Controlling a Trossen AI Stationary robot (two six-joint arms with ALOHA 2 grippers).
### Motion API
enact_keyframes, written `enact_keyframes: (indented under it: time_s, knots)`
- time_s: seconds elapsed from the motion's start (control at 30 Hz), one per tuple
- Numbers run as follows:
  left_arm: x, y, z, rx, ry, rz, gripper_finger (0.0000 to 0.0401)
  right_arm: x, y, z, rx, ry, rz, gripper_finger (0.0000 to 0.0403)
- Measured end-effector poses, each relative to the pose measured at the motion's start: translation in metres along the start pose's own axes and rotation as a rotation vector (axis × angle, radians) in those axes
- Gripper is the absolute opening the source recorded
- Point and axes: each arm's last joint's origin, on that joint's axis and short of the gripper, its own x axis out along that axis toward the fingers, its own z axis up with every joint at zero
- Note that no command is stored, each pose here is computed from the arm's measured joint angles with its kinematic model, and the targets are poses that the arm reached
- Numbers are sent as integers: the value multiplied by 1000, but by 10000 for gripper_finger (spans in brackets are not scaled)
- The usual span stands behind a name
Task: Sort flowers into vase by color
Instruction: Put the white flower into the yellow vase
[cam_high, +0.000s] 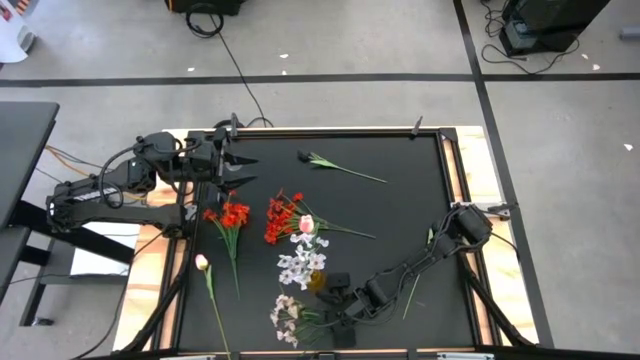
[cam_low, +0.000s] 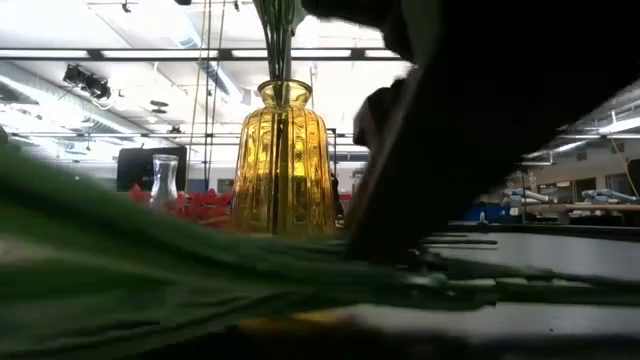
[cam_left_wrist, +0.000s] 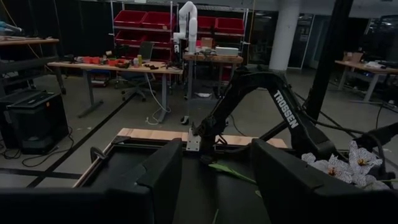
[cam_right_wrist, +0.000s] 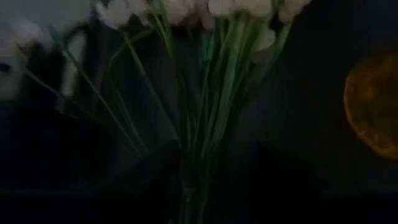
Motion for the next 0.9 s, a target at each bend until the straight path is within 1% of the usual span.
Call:
enact_keyframes:
  time_s: [0.13, 0.2, 0.33, 0.43, 0.6, 0.63, 0.77, 0.9]
  knots:
    - [0, 0, 0, 0, 0, 0, 197, 2, 2, -8, -11, 19, 28, 208]
    - [0, 0, 0, 0, 0, 0, 197, 4, 1, -13, -20, 30, 24, 198]
    - [0, 0, 0, 0, 0, 0, 197, 5, -1, -17, -11, 34, 24, 167]
    - [0, 0, 0, 0, 0, 0, 197, 5, -1, -17, 11, 33, 20, 125]
    - [0, 0, 0, 0, 0, 0, 197, 4, 1, -14, 51, 25, 30, 25]
    - [0, 0, 0, 0, 0, 0, 197, 4, 2, -13, 60, 24, 40, 18]
    - [0, 0, 0, 0, 0, 0, 197, -1, 7, -5, 129, -25, 85, 22]
    - [0, 0, 0, 0, 0, 0, 197, -25, 16, 13, 160, -169, 121, 16]
